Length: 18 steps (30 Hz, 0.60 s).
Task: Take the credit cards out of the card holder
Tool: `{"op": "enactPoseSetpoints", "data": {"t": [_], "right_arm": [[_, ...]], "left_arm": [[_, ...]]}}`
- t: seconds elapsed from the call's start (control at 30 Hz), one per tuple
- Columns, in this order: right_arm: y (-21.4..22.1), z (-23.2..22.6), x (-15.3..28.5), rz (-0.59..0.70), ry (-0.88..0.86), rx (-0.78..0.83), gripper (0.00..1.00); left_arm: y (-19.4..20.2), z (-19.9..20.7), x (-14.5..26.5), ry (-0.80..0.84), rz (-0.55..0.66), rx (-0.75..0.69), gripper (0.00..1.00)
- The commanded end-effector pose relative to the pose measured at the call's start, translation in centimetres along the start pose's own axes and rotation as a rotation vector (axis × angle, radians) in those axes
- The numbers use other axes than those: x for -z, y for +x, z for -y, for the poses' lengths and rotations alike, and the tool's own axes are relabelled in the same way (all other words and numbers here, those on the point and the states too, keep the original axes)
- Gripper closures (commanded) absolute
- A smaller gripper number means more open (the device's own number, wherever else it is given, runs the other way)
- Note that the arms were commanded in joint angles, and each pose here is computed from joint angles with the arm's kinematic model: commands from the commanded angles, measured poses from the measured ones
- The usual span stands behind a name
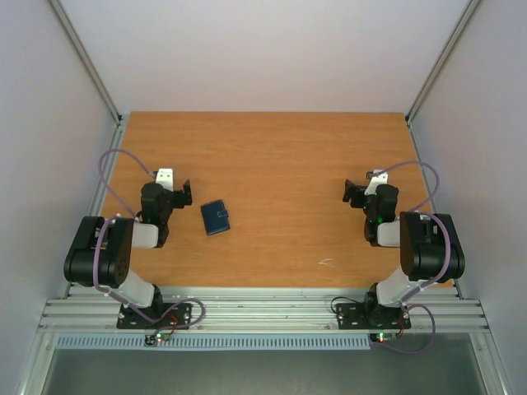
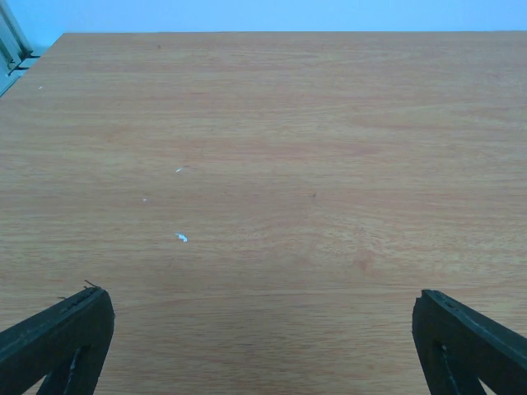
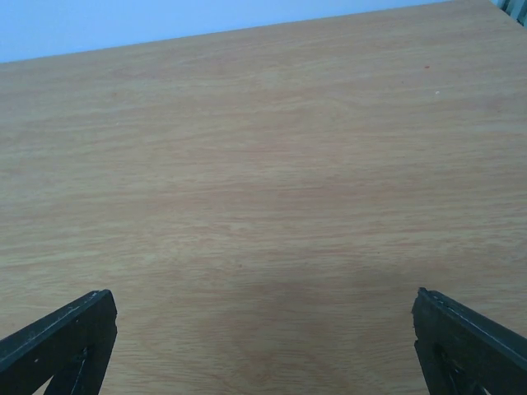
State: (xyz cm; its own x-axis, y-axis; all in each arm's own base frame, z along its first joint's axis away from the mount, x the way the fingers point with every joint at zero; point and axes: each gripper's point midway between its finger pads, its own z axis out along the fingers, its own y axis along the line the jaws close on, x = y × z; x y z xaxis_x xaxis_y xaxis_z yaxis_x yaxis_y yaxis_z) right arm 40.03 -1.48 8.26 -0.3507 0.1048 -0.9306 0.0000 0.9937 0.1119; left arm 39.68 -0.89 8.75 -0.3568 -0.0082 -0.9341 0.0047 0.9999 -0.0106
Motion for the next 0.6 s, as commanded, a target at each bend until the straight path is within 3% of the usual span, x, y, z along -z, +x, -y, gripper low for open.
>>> {"op": "enactPoseSetpoints", "data": {"t": [0.0, 0.13, 0.23, 0.37, 0.5, 0.57], "right_arm": [[-1.4, -0.2, -0.1, 0.031, 0.005, 0.029, 0.02], [-1.4, -0.1, -0.1, 0.03, 0.005, 0.028, 0.02], [-1.3, -0.2, -0.3, 0.017, 0.007, 0.032, 0.02], [-1.9, -0.5, 0.1, 0.036, 0.008, 0.041, 0.01], [-5.0, -0.3, 1.9, 0.033, 0.042, 0.027, 0.01], [-8.4, -1.3, 3.4, 0.065, 0.004, -0.062, 0.02]], "left_arm": [[-2.7, -0.1, -0.1, -0.001, 0.093, -0.013, 0.01], [-2.8, 0.0, 0.0, 0.006, 0.101, -0.014, 0.01], [-3.5, 2.1, 1.1, 0.124, 0.133, -0.058, 0.01], [-4.6, 3.3, 4.3, 0.195, 0.263, -0.096, 0.01], [-7.1, 4.9, 7.9, 0.281, 0.35, -0.152, 0.01], [-9.1, 5.6, 9.7, 0.321, 0.371, -0.158, 0.01]]}}
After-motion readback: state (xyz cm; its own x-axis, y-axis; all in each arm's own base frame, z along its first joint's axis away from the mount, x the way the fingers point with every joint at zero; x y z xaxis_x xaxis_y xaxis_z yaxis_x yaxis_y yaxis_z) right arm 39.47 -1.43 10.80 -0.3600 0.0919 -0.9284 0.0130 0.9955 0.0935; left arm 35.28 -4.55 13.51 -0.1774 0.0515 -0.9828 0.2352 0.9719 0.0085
